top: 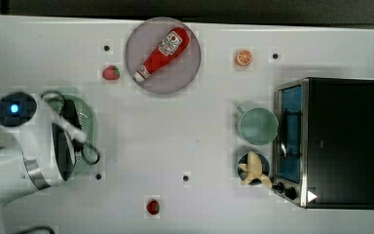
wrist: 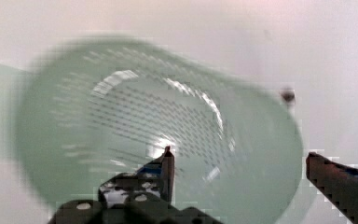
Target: Drag strainer right to left.
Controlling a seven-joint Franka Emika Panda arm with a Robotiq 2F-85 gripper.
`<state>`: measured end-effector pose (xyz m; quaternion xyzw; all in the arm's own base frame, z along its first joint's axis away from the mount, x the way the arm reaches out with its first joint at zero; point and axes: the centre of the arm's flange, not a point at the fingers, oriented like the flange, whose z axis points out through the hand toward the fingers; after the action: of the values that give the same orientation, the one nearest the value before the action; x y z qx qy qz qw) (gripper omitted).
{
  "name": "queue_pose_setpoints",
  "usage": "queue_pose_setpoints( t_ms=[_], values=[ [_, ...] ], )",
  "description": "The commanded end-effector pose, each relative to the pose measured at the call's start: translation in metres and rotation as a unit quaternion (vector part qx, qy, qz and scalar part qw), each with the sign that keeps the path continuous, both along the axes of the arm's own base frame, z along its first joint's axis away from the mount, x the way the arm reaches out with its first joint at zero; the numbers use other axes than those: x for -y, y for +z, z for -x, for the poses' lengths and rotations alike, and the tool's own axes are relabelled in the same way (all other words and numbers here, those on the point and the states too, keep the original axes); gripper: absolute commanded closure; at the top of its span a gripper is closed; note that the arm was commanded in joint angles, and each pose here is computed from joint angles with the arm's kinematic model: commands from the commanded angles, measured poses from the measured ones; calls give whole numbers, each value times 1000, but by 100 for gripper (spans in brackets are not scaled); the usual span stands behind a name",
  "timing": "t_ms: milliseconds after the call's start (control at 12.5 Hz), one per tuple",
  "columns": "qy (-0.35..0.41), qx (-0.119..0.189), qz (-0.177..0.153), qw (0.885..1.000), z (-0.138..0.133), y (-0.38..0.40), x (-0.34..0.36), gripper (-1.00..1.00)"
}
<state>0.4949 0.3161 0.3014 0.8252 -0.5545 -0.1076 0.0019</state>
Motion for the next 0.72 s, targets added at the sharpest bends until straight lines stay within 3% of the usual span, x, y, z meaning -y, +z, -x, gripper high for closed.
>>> queue_pose_setpoints(
  t_ms=[80,240,400,640,720],
  values=[
    [109,138,-7,984,-62,156,153,-100],
    [162,143,30,976,-57,197,234,-100],
    [200,118,45,972,-37,224,299,-100],
    [183,93,22,979,-6,251,351,-100],
    [183,95,32,978,1,261,362,-100]
  ],
)
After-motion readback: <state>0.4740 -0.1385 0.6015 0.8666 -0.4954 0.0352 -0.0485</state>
